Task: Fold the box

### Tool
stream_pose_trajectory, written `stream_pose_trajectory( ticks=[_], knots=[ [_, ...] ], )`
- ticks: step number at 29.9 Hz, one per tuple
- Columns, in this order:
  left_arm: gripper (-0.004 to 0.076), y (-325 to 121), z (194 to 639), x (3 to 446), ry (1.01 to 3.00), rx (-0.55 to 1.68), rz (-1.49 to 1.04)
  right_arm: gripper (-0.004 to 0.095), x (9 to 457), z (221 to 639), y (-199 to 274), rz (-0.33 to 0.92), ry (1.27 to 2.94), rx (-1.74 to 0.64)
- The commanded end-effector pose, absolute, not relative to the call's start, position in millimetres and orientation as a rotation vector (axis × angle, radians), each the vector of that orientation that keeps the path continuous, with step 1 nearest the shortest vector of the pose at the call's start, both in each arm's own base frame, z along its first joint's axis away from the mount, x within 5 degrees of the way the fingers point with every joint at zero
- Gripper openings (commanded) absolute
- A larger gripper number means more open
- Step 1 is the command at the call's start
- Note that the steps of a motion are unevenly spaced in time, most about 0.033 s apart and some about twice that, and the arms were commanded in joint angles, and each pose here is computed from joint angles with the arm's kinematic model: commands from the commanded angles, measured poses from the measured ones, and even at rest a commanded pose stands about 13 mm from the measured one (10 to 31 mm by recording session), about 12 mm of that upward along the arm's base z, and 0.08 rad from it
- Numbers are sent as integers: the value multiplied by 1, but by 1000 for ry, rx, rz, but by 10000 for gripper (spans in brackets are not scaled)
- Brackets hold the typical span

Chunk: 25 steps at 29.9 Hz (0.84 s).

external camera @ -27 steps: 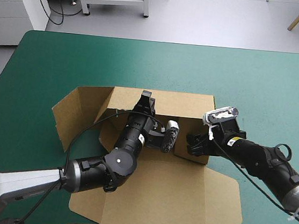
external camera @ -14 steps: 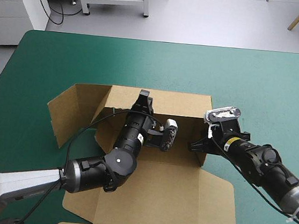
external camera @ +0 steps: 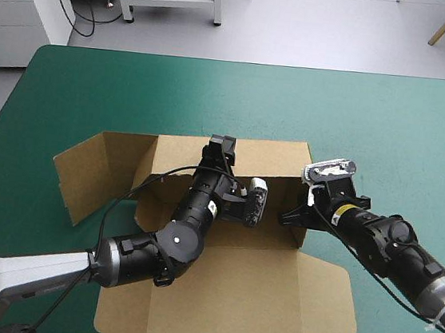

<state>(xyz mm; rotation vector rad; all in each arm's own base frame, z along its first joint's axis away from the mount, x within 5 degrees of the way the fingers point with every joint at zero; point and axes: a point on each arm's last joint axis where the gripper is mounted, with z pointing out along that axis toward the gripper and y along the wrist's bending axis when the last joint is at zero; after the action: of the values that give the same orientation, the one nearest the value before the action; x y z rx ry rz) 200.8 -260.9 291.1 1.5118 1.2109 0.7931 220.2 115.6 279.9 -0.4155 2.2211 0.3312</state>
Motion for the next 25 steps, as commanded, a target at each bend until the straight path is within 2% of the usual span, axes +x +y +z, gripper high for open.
stream_pose_trajectory(
  ticks=[1,4,8,16,20,21,23,25],
  knots=[
    [501,-261,313,195,1163,1430,790,0,222,302,118,392,2091,-368],
    [500,-267,317,186,1098,1419,820,1,226,308,119,389,2073,-362],
    [501,-274,324,173,1005,1399,866,0,245,309,120,322,2088,-373],
    [500,-278,326,163,987,1386,876,0,303,311,103,224,2177,-250],
    [489,-277,325,163,1002,1391,868,0,317,312,94,179,2237,-223],
    [460,-277,323,163,1016,1398,864,0,319,312,94,168,2245,-228],
    [342,-275,320,163,1045,1434,874,0,319,313,94,155,2250,-244],
    [126,-272,314,165,1078,1516,905,0,319,313,94,155,2250,-248]
  ],
)
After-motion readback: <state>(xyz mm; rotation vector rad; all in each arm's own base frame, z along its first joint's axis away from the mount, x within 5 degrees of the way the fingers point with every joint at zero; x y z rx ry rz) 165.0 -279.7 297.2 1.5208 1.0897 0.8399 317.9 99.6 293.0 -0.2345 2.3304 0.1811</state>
